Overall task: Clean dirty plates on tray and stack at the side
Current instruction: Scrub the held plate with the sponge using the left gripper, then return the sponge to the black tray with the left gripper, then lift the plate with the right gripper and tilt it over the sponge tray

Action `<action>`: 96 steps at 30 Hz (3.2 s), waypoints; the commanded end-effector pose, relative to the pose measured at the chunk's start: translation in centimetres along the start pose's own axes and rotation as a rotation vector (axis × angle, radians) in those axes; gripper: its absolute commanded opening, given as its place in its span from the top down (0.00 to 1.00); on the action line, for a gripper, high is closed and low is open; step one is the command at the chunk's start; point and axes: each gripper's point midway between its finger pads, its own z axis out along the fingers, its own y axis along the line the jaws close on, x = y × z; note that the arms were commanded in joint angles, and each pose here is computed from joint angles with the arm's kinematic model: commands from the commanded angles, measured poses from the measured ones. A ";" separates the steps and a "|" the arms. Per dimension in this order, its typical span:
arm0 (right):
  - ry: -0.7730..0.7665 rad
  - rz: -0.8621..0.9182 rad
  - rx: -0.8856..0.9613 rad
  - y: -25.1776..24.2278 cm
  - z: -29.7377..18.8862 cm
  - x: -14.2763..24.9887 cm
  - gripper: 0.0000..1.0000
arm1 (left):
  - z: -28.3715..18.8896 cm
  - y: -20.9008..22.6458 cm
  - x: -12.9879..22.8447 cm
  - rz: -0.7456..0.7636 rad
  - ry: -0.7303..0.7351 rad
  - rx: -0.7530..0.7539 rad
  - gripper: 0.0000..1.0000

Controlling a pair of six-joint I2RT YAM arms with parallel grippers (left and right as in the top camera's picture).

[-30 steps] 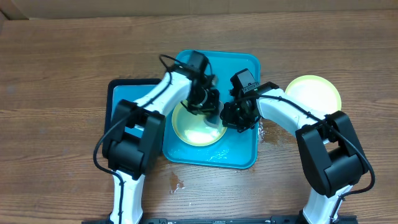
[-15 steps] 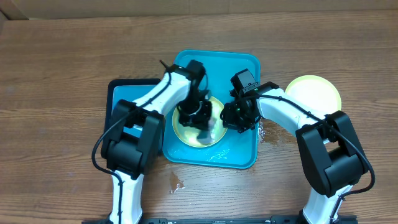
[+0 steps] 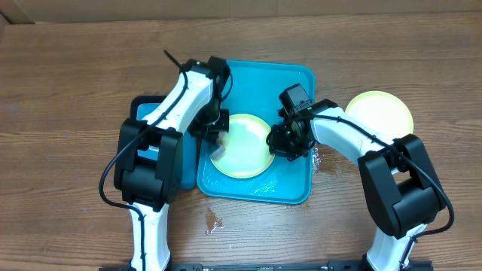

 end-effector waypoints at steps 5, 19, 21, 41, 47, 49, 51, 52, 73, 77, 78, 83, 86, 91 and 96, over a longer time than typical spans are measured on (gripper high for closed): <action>0.034 0.014 0.069 -1.8 1.5 0.8 0.96 | -6.7 -0.1 -2.1 -0.017 -0.152 0.046 0.96; 0.023 0.010 0.066 -1.7 1.6 0.5 0.96 | -7.3 10.6 -0.8 -0.225 -0.163 -0.072 0.96; 0.022 0.010 0.066 -1.7 1.6 0.5 0.96 | -4.8 10.9 -0.6 -0.240 -0.133 -0.053 0.96; -0.302 -0.307 0.240 6.7 -10.8 -5.2 0.96 | -19.0 13.6 -0.8 -0.315 -0.444 0.284 0.17; -0.531 -0.562 0.239 14.5 -12.0 -6.0 0.96 | -28.3 14.3 2.1 -0.310 -0.681 0.494 0.10; -0.600 -0.622 0.245 16.8 -11.7 -5.8 0.96 | -30.4 14.6 3.3 -0.305 -0.747 0.514 0.09; -0.682 -0.647 0.268 18.7 -11.6 -5.6 0.96 | -32.0 15.1 4.6 -0.306 -0.803 0.505 0.08; -0.723 -0.654 0.282 19.4 -11.9 -5.6 0.96 | -32.7 15.3 5.3 -0.303 -0.831 0.499 0.08; -1.210 -0.782 0.667 25.7 -17.9 1.6 0.96 | -36.1 17.4 9.5 -0.347 -1.000 0.343 0.00; -1.263 -0.761 0.700 26.0 -19.2 2.8 0.96 | -36.1 17.4 9.5 -0.347 -1.002 0.343 0.00; -1.271 -0.758 0.701 26.0 -19.5 3.0 0.96 | -36.1 17.4 9.5 -0.347 -1.000 0.343 0.00; -1.294 -0.770 0.705 26.5 -20.5 4.0 0.96 | -36.0 17.4 9.6 -0.347 -0.996 0.343 0.00; -1.303 -0.777 0.696 26.8 -20.9 4.2 0.96 | -35.9 17.4 9.6 -0.348 -0.992 0.344 0.00; -1.309 -0.773 0.687 26.9 -21.2 4.3 0.96 | -35.7 17.3 9.7 -0.350 -0.982 0.345 0.00; -1.309 -0.772 0.686 26.9 -21.2 4.3 0.96 | -35.6 17.3 9.8 -0.351 -0.977 0.345 0.00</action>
